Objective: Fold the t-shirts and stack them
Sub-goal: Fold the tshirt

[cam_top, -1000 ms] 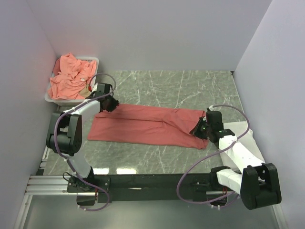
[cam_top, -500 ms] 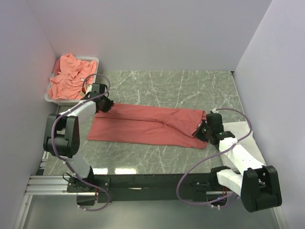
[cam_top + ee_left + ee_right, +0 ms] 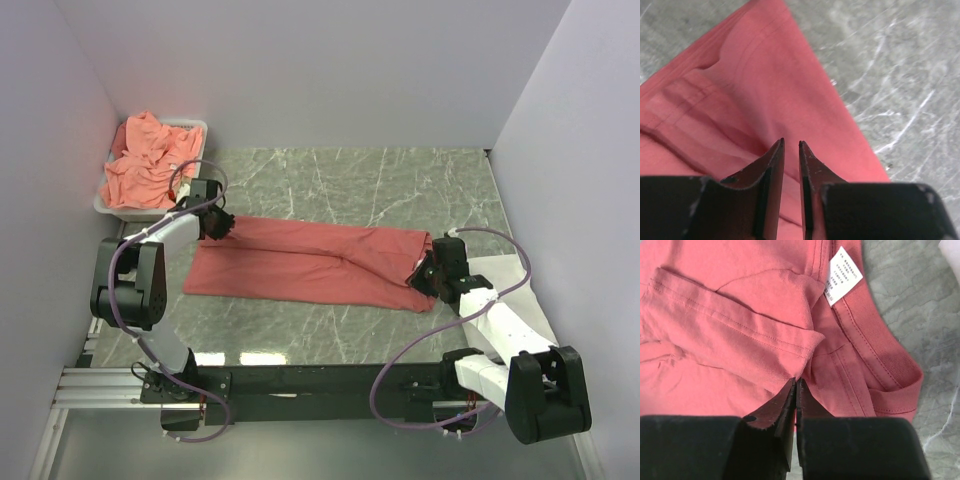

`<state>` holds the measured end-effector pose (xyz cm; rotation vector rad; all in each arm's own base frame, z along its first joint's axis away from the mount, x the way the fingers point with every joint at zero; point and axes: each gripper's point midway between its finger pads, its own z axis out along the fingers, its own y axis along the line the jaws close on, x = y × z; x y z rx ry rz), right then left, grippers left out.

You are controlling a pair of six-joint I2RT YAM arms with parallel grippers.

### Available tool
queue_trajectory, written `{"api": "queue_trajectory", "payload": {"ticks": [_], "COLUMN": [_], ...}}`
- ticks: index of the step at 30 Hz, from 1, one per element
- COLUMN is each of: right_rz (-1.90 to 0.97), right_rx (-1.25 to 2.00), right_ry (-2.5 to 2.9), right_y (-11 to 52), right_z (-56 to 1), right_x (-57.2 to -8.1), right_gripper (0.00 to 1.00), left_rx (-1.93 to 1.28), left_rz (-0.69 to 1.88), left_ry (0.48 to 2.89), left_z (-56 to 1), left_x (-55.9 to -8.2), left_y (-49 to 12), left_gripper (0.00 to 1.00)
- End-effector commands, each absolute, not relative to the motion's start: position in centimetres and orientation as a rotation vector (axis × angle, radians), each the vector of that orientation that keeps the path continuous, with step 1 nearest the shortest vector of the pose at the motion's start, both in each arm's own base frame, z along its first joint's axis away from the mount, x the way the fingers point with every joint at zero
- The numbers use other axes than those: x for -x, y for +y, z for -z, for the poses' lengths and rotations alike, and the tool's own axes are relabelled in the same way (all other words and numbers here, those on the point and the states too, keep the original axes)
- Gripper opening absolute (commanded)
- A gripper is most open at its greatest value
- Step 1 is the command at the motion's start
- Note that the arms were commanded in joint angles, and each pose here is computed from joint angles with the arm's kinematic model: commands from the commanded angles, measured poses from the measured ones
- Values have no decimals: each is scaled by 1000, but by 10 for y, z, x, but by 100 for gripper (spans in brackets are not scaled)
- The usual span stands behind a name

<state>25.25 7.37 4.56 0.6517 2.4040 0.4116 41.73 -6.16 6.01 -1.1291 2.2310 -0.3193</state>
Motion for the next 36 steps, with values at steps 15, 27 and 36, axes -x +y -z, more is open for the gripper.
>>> {"api": "queue_trajectory", "payload": {"ticks": [15,27,36], "right_rz": [-408,-443,-470], "right_rx": [-626,-571,-417], "right_ry": [2351,2313,2335], "right_y": [74,81,125], "right_z": [-56,-83,-102], "right_x": [-267,-285,-317], "right_gripper": [36,47,48], "left_rx": [1139,1130,1142], "left_rz": [295,305,289], "left_ry": [2236,2213,2224], "left_z": [-52,-60,-50], "left_x": [-399,-383,-370], "left_y": [-54,-52,-49], "left_gripper": [23,23,23]}}
